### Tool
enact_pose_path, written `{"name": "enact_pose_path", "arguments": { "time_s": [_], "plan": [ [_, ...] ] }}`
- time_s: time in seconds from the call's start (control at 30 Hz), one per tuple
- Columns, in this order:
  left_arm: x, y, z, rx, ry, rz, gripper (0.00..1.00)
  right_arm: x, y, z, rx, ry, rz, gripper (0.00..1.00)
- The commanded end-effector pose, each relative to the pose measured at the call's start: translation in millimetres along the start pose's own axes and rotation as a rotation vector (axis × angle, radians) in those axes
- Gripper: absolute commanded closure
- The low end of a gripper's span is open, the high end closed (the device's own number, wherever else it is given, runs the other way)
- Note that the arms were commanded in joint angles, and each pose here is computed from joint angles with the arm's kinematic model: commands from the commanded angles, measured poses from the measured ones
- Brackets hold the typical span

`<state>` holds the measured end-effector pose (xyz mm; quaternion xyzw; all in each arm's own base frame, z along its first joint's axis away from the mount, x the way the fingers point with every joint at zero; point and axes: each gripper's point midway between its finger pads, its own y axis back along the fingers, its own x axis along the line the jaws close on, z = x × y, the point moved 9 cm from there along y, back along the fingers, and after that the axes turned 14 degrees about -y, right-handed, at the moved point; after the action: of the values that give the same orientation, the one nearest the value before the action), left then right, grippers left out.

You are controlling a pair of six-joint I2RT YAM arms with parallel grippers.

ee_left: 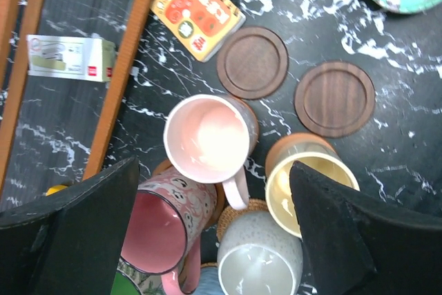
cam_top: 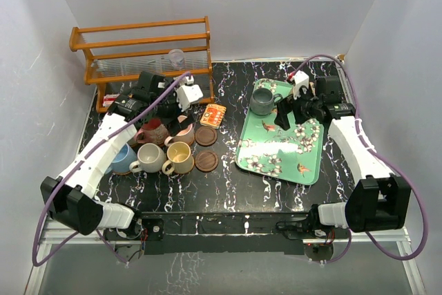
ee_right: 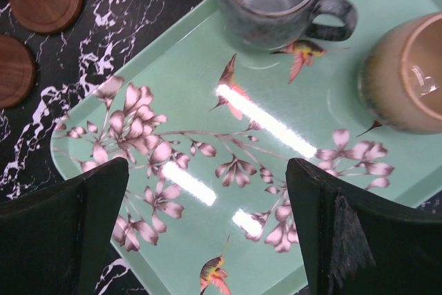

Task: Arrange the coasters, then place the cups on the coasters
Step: Pick up the cup from the tray.

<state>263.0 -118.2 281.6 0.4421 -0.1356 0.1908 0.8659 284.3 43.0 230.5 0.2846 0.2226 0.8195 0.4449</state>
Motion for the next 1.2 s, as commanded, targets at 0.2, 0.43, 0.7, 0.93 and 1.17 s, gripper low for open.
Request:
{"name": "enact_pose_path", "arguments": {
  "time_s": [0.2, 0.43, 0.7, 0.93, 1.17],
  "plan": [
    [35.0, -10.1, 17.5, -0.025, 0.173, 0.155, 0.06, -10.8, 23.2, 69.5, -0.084, 0.041, -0.178, 0.02],
    [35.1, -23.2, 15.2, -0.024, 0.218, 0.134, 0.04, -30.8, 12.4, 95.3, -0.066, 0.078, -0.278, 0.03],
    [40.3, -40.0, 15.2, -0.009, 0.238, 0.087, 0.04, -79.3, -10.4, 112.9, -0.027, 0.013, -0.374, 0.07],
    [45.3, -60.5, 14.9, -0.006, 0.26, 0.039, 0.04, -129.0, -31.5, 106.5, 0.013, -0.143, -0.46, 0.16],
    [41.5, -69.6, 12.3, -0.003, 0.282, -0.004, 0.04, -158.1, -47.6, 91.0, 0.039, -0.267, -0.557, 0.29]
  ]
}}
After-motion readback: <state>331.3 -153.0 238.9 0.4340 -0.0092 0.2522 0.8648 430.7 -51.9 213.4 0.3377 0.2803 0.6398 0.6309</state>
